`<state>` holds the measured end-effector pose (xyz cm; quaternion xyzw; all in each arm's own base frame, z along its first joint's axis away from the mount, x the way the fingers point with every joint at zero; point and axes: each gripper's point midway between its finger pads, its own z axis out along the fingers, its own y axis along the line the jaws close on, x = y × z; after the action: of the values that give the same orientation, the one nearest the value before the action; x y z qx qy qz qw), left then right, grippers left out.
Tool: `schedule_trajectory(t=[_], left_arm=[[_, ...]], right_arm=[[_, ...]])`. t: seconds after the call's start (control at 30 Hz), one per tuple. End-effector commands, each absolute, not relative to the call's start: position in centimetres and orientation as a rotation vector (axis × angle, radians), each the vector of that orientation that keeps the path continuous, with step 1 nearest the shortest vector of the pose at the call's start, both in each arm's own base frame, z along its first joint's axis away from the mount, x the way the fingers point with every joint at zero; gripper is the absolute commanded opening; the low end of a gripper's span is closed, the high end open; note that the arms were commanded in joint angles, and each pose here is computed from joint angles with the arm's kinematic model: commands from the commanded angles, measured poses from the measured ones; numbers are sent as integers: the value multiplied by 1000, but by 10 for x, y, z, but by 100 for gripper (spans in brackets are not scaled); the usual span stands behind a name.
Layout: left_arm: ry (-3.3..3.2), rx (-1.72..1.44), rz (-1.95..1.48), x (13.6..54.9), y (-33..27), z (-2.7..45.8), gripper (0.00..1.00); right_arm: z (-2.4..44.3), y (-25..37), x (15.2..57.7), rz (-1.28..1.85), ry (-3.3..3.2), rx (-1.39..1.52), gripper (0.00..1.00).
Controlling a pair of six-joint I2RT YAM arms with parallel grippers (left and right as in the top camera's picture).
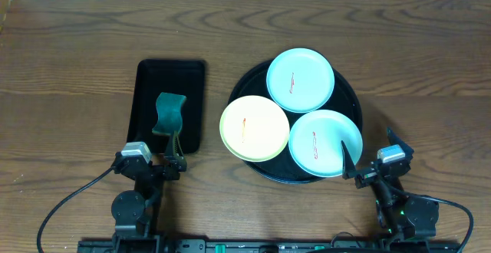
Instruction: Clean dirty plates on tray and stack at the side
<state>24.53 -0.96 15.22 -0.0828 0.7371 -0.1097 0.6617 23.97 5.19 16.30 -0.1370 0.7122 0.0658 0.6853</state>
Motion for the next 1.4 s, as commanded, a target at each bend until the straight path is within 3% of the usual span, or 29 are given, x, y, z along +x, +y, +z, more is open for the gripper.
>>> schedule_trajectory(t=[0.0, 1.37], left_arm=[[1713, -170, -243, 244, -12, 139, 84], [1713, -162, -254, 244, -14, 140, 84]], right_arm=[[162, 52, 240, 141, 1595, -311, 99], [165, 52, 240, 139, 1582, -310, 99]])
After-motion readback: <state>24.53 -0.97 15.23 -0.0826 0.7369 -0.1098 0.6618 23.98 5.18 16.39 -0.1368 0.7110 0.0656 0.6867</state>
